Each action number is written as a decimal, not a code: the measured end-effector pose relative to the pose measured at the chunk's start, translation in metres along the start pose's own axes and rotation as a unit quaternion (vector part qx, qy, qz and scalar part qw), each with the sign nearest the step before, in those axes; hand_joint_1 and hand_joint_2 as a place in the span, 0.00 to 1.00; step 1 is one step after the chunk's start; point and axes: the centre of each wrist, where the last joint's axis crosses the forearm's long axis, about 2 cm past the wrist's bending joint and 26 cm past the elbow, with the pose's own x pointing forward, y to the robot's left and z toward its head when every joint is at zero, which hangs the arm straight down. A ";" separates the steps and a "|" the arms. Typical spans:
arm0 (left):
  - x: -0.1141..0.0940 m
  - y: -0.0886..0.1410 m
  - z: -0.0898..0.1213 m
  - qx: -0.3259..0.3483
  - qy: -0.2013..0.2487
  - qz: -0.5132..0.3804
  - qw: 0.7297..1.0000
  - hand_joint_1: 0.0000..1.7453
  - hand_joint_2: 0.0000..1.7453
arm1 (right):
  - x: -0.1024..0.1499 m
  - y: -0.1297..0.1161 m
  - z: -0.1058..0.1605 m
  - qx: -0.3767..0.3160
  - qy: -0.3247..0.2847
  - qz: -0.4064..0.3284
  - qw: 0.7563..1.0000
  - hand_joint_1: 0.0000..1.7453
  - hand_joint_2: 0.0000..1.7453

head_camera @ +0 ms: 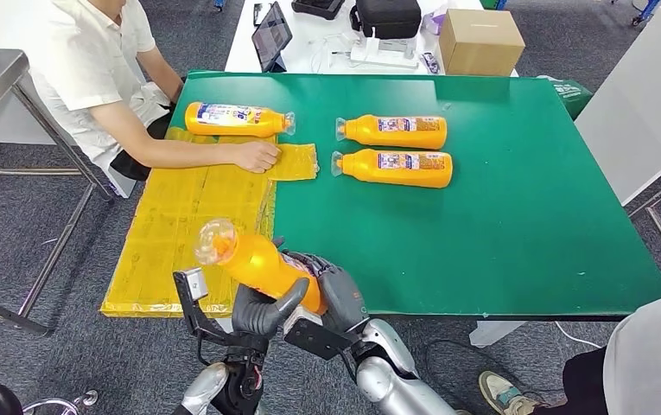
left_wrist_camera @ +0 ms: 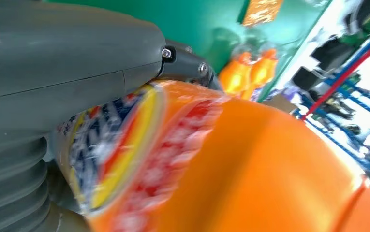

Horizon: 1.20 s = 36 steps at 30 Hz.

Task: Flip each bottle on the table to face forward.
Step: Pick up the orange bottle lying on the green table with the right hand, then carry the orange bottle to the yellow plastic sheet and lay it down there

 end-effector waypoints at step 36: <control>0.050 0.083 -0.031 0.060 -0.167 -0.516 0.838 1.00 1.00 | 0.001 -0.029 0.057 -0.260 0.005 0.167 0.951 0.00 0.00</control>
